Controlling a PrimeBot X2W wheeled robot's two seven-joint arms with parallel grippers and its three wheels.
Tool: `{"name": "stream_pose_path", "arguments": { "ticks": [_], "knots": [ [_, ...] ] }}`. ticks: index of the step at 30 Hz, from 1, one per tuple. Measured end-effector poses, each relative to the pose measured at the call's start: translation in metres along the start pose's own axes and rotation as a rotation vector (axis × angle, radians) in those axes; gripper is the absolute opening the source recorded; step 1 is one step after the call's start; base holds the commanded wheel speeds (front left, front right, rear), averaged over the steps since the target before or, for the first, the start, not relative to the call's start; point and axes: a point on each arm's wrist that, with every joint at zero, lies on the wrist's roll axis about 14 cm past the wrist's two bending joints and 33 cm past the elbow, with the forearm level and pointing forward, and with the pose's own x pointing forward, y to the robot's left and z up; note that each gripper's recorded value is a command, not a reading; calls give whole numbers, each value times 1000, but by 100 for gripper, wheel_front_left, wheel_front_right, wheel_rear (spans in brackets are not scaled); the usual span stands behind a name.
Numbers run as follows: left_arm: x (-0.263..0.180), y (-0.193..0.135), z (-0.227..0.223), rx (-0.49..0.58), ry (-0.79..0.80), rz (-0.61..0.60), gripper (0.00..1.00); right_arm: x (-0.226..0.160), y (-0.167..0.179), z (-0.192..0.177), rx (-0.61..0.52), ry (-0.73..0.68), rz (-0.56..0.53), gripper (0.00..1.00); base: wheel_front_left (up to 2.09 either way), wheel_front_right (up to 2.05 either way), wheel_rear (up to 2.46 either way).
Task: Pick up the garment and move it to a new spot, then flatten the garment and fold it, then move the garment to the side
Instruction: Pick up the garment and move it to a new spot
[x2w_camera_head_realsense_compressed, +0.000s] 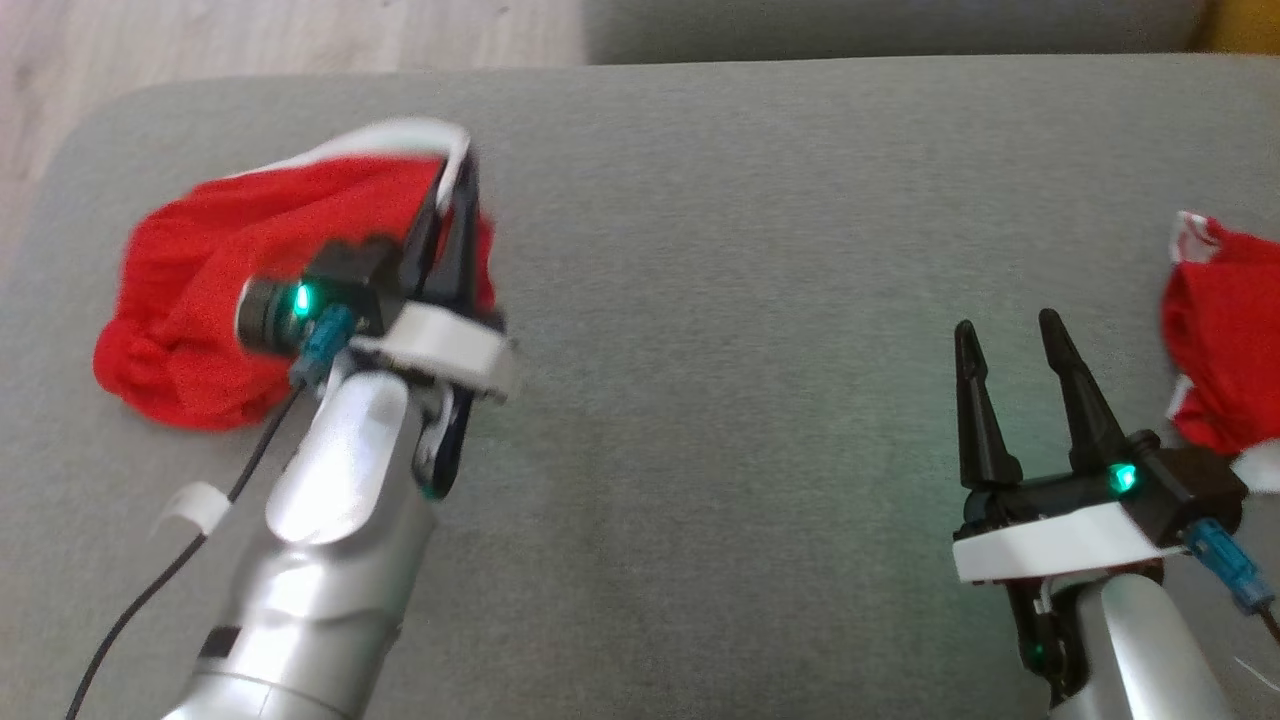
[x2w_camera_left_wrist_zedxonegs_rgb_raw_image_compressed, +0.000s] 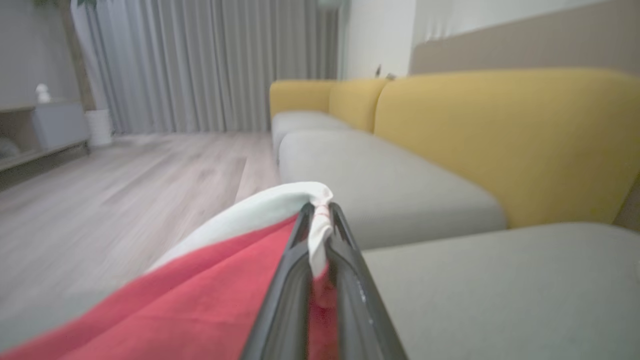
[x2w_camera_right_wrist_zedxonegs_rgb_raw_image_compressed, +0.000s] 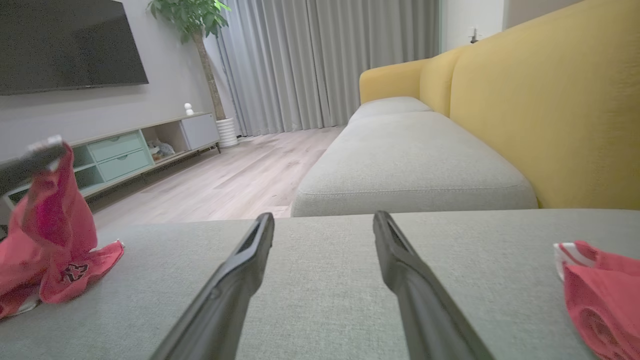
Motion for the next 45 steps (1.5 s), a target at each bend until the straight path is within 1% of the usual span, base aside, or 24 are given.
{"name": "stream_pose_path", "arguments": {
  "ticks": [3,7,10,13,15,18,20,22,23,24,25,26,27,29,32,35,39,45],
  "knots": [
    [10,-32,51,-22,-164,-83,0,-7,-8,6,-4,-12,-27,100,0,0,0],
    [11,-81,92,-92,-292,-190,0,-16,-20,10,-2,-22,-68,100,0,0,0],
    [9,-117,108,-139,-333,-263,0,-23,-27,12,1,-24,-94,100,0,0,0],
    [7,-146,120,-183,-360,-311,0,-30,-34,13,-2,-23,-118,100,0,0,0],
    [7,-160,137,-212,-401,-329,0,-35,-39,14,2,-25,-139,100,0,0,0],
    [4,-187,162,-228,-463,-389,0,-37,-47,18,-2,-35,-164,100,0,0,0],
    [0,-206,162,-232,-457,-435,0,-39,-52,19,-7,-37,-178,100,0,0,0],
    [-6,-224,150,-243,-416,-490,0,-40,-55,17,-7,-31,-187,100,0,0,0],
    [-10,-233,140,-241,-383,-521,15,-40,-56,16,-6,-27,-189,100,0,0,0],
    [-14,-244,124,-229,-336,-560,54,-39,-56,15,-2,-24,-188,100,0,0,0],
    [-20,-254,107,-213,-287,-605,100,-38,-55,14,1,-22,-187,100,0,0,0],
    [-27,-262,91,-198,-243,-642,100,-37,-55,13,5,-20,-185,100,0,0,0],
    [-27,-262,91,-198,-243,-642,100,-37,-55,13,5,-20,-185,100,0,0,0],
    [-38,-271,63,-173,-168,-691,100,-35,-54,10,8,-14,-180,100,0,0,0],
    [-42,-268,44,-155,-115,-696,100,-28,-51,9,11,-14,-165,100,0,0,0],
    [-39,-260,43,-151,-114,-670,100,-25,-47,8,14,-13,-152,100,0,0,0],
    [-27,-240,56,-156,-147,-594,100,-21,-43,10,17,-23,-137,100,0,0,0],
    [-3,-185,85,-132,-235,-410,100,-13,-35,15,13,-39,-109,100,0,0,0]
  ]
}}
